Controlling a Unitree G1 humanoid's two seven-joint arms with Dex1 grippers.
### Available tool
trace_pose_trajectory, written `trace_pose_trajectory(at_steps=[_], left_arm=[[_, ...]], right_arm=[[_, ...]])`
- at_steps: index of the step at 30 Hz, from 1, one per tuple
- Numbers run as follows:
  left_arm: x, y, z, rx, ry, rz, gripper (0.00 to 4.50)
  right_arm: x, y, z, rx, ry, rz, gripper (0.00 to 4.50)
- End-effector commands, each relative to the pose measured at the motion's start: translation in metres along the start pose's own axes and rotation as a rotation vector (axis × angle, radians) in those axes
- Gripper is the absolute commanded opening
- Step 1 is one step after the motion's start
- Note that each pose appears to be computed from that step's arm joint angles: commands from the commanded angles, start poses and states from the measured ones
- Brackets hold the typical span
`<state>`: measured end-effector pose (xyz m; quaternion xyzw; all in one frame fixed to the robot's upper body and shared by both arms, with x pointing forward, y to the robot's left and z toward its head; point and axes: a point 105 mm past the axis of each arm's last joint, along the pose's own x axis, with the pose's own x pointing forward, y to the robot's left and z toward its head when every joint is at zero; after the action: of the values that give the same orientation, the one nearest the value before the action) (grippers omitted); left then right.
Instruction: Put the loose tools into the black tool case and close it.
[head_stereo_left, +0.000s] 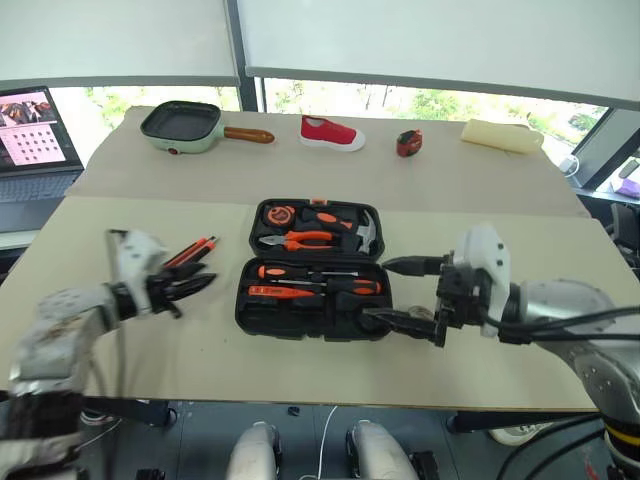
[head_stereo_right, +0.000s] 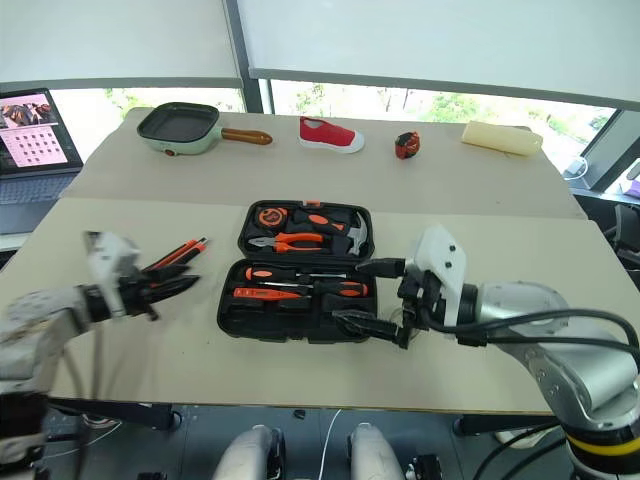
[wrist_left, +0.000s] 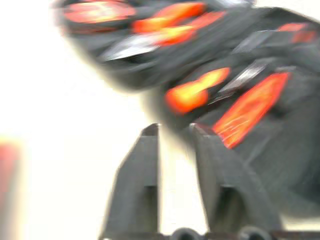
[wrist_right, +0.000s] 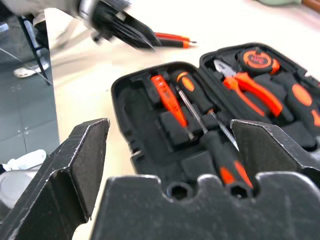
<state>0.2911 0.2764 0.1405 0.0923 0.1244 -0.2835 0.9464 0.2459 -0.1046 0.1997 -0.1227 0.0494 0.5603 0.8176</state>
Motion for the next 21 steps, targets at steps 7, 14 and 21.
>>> trace_pose_trajectory(at_steps=[7, 14, 21], left_arm=[[-0.071, 0.028, -0.007, 0.053, 0.084, 0.217, 4.44], [-0.039, 0.045, 0.005, 0.153, 0.207, 0.116, 4.44], [0.013, 0.064, 0.015, 0.216, 0.358, -0.013, 4.44]], right_arm=[[0.012, 0.001, 0.006, -0.060, -0.023, 0.129, 4.50], [0.015, 0.003, 0.008, -0.061, -0.029, 0.139, 4.50], [0.013, 0.013, 0.005, -0.049, -0.036, 0.108, 4.50]])
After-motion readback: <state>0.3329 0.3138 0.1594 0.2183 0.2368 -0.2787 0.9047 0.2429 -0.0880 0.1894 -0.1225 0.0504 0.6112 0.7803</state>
